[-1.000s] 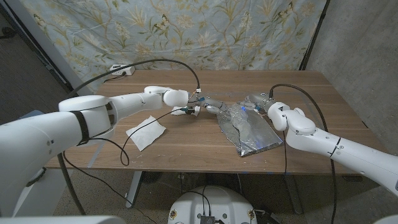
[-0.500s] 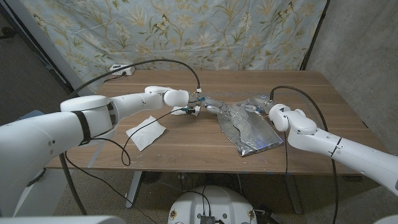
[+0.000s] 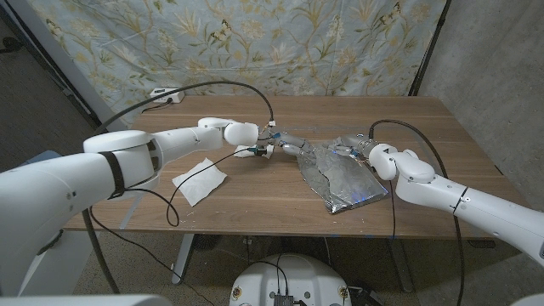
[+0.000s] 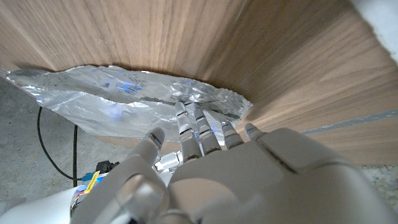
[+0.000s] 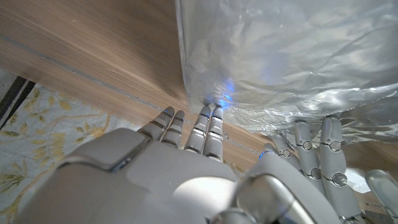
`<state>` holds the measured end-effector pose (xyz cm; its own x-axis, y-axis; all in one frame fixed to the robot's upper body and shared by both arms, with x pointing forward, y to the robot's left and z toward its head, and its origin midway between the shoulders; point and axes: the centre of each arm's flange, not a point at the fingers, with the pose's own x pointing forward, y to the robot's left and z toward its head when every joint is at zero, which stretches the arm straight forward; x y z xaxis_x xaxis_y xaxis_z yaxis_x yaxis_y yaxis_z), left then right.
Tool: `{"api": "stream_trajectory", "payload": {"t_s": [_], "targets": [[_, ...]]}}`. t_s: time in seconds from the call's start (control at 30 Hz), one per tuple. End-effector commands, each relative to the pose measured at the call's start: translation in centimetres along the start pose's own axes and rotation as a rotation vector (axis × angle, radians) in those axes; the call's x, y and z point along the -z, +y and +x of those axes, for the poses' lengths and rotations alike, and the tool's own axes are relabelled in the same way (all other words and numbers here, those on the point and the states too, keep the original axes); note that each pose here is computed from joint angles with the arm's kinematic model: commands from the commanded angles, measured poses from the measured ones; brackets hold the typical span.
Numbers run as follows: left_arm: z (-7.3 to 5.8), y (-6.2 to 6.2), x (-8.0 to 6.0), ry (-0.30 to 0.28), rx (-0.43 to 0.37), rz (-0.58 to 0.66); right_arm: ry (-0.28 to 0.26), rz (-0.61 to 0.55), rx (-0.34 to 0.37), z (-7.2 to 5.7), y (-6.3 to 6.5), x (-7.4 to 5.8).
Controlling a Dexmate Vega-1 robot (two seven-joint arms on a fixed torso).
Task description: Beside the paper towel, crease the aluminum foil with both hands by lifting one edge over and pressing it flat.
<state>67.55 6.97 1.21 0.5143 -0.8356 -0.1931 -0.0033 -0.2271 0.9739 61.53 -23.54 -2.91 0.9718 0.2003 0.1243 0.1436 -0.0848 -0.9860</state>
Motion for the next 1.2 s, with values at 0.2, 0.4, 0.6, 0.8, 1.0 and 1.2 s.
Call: {"api": "stream_trajectory", "payload": {"t_s": [0.2, 0.4, 0.6, 0.8, 1.0, 1.2], "targets": [[-0.1, 0.0, 0.1, -0.004, -0.001, -0.002, -0.022, 0.009, -0.012, 0.4, 0.3, 0.0], [-0.1, -0.1, 0.1, -0.005, -0.003, -0.004, -0.037, -0.003, 0.011, -0.3, -0.6, -0.3], [-0.2, -0.1, 0.1, -0.003, -0.003, -0.005, -0.047, -0.017, 0.026, -1.0, -1.6, -0.5], [-0.2, -0.2, 0.0, -0.002, -0.007, -0.013, -0.056, -0.02, 0.029, -1.6, -2.2, -0.6], [-0.2, -0.3, -0.1, -0.001, -0.009, -0.015, -0.049, -0.018, 0.035, -2.4, -2.6, -0.6], [-0.3, -0.3, 0.0, 0.003, -0.008, -0.013, -0.031, -0.019, 0.044, -3.6, -2.6, -0.3]]}}
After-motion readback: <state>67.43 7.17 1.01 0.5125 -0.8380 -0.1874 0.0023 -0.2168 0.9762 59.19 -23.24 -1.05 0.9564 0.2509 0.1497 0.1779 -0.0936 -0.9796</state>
